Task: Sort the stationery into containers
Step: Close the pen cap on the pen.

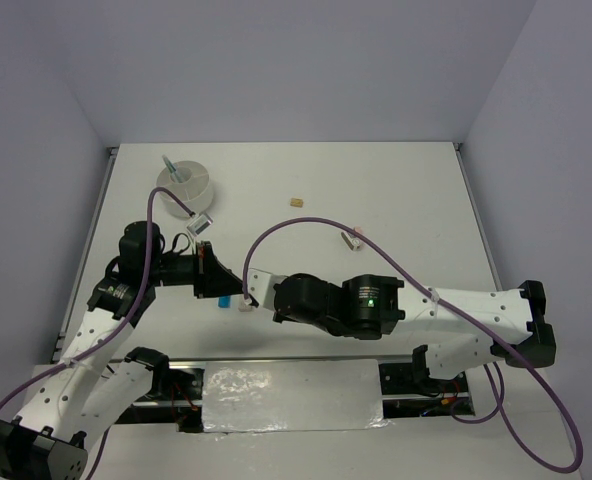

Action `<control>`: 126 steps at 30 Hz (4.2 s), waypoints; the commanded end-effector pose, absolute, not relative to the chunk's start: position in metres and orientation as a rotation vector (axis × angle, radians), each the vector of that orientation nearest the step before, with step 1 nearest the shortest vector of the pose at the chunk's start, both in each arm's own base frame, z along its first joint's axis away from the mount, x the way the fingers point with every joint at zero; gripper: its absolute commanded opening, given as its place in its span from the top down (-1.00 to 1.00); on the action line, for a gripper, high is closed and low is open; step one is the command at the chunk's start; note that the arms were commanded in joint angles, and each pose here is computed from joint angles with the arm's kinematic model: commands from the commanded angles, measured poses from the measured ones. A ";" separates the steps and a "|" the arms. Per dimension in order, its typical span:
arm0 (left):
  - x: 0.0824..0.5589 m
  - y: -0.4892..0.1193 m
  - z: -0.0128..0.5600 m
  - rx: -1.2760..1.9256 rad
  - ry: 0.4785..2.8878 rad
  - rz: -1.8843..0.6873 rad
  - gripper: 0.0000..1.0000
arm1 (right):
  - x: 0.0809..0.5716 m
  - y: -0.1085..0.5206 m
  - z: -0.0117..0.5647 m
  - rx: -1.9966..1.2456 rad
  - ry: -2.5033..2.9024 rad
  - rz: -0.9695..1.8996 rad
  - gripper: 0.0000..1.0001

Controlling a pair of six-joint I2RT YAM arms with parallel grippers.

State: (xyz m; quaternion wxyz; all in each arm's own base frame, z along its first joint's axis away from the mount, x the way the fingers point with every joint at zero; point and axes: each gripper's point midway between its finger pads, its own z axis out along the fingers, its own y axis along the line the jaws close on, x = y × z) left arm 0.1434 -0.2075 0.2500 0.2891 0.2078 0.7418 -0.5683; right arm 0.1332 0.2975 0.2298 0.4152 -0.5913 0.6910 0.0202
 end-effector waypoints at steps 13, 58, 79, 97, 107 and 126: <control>0.147 -0.209 0.254 0.568 1.946 -1.500 1.00 | 0.132 0.292 0.239 -1.438 1.747 0.098 1.00; 0.141 -0.208 0.253 0.583 1.939 -1.509 1.00 | 0.147 0.301 0.245 -1.433 1.716 0.016 1.00; 0.136 -0.211 0.260 0.638 1.910 -1.578 1.00 | 0.134 0.295 0.242 -1.556 1.589 0.096 1.00; 0.139 -0.212 0.251 0.629 1.924 -1.581 1.00 | 0.133 0.303 0.244 -1.580 1.575 0.101 1.00; 0.140 -0.212 0.249 0.622 1.934 -1.577 1.00 | 0.138 0.304 0.246 -1.548 1.579 0.078 1.00; 0.142 -0.212 0.247 0.623 1.940 -1.576 1.00 | 0.135 0.313 0.247 -1.567 1.570 0.112 1.00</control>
